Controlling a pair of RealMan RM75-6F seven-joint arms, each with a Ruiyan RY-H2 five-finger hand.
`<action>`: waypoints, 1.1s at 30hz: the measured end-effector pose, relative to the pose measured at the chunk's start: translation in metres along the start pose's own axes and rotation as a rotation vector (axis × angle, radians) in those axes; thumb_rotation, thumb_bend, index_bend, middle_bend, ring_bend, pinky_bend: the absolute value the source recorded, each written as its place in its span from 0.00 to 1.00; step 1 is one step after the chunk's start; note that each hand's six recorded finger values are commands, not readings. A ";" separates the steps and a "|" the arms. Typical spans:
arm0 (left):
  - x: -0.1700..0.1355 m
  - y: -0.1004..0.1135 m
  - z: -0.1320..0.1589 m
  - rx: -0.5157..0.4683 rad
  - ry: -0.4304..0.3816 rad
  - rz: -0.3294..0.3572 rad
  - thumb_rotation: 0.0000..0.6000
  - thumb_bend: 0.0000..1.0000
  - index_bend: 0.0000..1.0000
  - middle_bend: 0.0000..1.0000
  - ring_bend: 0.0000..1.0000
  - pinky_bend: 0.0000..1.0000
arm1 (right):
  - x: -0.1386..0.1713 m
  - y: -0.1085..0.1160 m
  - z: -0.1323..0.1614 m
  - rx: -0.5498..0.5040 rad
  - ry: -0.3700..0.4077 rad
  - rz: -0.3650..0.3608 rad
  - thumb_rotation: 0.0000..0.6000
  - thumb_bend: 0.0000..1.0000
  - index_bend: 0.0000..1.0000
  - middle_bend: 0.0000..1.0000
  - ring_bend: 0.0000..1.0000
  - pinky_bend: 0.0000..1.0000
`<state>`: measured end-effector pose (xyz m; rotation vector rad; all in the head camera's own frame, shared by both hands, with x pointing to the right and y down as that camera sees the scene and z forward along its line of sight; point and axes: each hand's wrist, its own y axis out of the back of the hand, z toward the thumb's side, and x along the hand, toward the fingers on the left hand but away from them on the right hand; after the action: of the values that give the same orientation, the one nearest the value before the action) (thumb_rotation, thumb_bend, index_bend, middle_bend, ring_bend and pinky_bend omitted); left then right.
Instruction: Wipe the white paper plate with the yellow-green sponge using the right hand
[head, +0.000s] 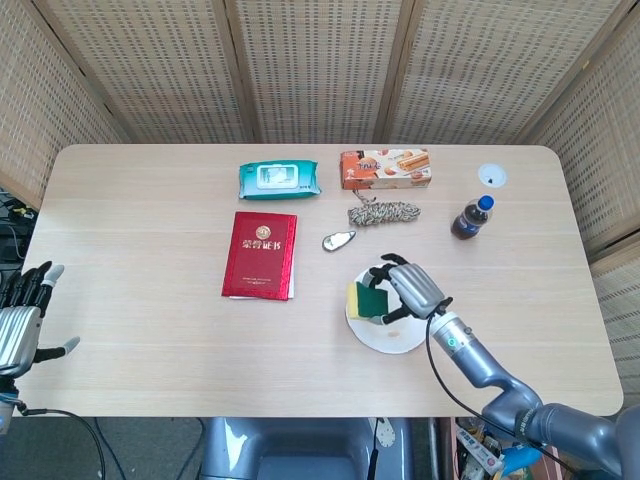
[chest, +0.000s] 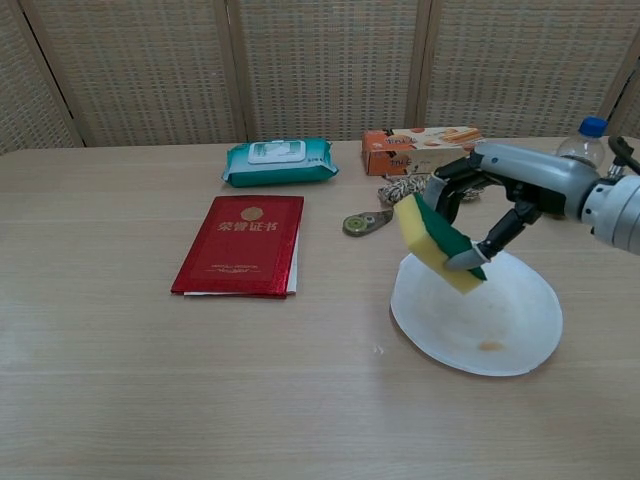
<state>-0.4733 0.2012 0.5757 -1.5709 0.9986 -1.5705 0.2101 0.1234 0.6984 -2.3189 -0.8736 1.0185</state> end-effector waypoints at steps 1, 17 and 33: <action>0.000 0.000 0.000 -0.001 0.001 0.000 1.00 0.00 0.00 0.00 0.00 0.00 | 0.000 -0.004 -0.002 0.003 -0.003 0.005 1.00 0.06 0.49 0.53 0.41 0.13; 0.000 -0.001 0.002 0.002 -0.006 -0.008 1.00 0.00 0.00 0.00 0.00 0.00 | 0.026 -0.049 -0.021 0.010 0.013 0.035 1.00 0.06 0.50 0.54 0.41 0.13; -0.001 -0.002 0.003 0.000 -0.009 -0.012 1.00 0.00 0.00 0.00 0.00 0.00 | 0.038 -0.078 -0.041 0.058 0.005 0.094 1.00 0.09 0.50 0.55 0.41 0.13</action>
<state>-0.4701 0.2028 0.5771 -1.5851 0.9864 -1.5702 0.2328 0.1981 0.7538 -2.3313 -0.7294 1.0619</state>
